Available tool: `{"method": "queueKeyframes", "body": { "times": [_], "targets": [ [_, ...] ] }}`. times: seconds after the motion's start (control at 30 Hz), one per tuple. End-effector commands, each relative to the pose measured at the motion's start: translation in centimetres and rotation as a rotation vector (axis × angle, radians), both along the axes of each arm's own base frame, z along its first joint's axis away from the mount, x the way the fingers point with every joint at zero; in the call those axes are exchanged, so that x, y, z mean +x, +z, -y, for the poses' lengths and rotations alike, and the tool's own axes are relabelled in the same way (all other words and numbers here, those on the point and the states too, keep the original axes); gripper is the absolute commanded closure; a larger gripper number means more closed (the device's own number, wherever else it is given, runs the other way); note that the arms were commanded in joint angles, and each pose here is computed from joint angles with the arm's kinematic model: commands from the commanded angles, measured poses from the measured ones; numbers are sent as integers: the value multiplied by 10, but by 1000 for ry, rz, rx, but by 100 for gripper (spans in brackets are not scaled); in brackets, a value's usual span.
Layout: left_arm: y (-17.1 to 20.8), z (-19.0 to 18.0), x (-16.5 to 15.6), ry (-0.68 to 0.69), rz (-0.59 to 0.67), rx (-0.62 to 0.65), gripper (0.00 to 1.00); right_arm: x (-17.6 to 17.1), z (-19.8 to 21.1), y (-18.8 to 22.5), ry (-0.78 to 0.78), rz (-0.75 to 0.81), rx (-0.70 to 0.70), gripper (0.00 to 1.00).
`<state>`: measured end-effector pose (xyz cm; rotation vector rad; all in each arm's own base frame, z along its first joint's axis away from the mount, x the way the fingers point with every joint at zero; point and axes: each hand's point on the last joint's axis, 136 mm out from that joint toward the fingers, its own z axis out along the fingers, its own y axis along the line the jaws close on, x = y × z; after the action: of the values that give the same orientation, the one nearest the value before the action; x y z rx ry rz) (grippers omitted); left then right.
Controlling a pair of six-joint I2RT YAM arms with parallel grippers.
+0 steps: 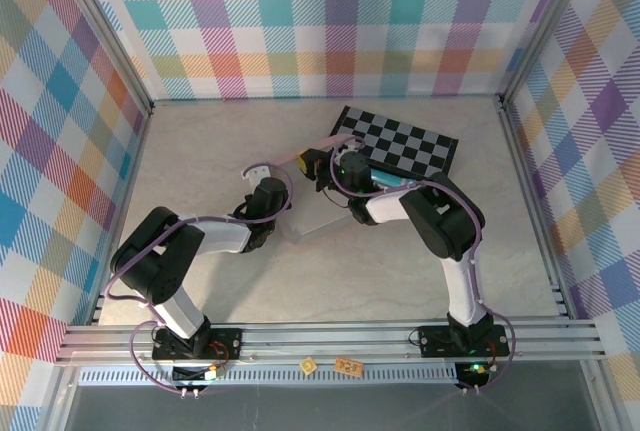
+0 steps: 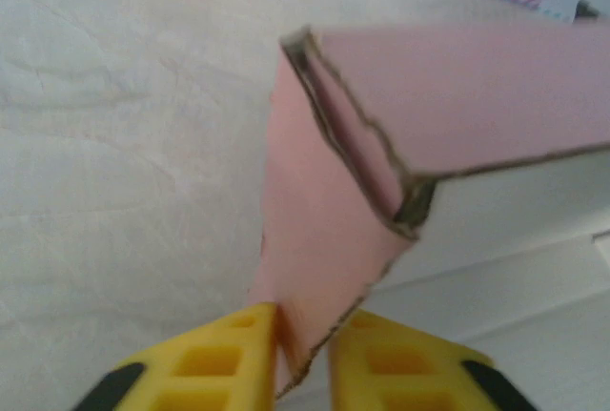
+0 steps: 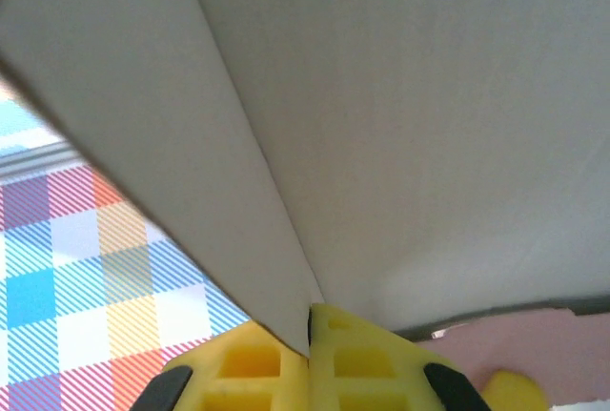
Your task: Fold the paper box
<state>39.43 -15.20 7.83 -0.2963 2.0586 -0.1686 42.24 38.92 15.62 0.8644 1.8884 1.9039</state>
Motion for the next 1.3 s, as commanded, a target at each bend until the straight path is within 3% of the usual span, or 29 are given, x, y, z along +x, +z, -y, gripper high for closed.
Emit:
{"method": "queueKeyframes", "body": {
  "times": [0.0,0.17,0.4,0.53,0.57,0.63,0.7,0.87,1.07,1.27],
  "targets": [
    [-34,-10,-12,-19,-114,32,73,-29,-16,3,102,-21,0,100],
    [-37,-13,-4,-30,-114,23,72,-29,-16,5,97,-20,1,100],
    [-23,-15,4,-11,-84,30,98,-27,-17,3,98,-27,-6,100],
    [-16,-20,2,22,-102,27,100,-27,-18,4,100,-28,-9,100],
    [-14,-21,1,27,-116,31,100,-27,-18,5,100,-27,-15,92],
    [-10,-23,-2,36,-153,33,100,-28,-16,10,97,-32,-44,67],
    [-7,-27,-6,54,-212,32,100,-28,-11,17,93,-43,-83,50],
    [11,-39,-17,74,-355,-28,100,-35,12,52,102,-58,-263,26],
    [26,-49,-35,51,-561,-95,100,-41,49,111,118,13,-503,17],
    [43,-47,-46,18,-738,-148,100,-44,75,136,146,49,-650,21]
  ]
}}
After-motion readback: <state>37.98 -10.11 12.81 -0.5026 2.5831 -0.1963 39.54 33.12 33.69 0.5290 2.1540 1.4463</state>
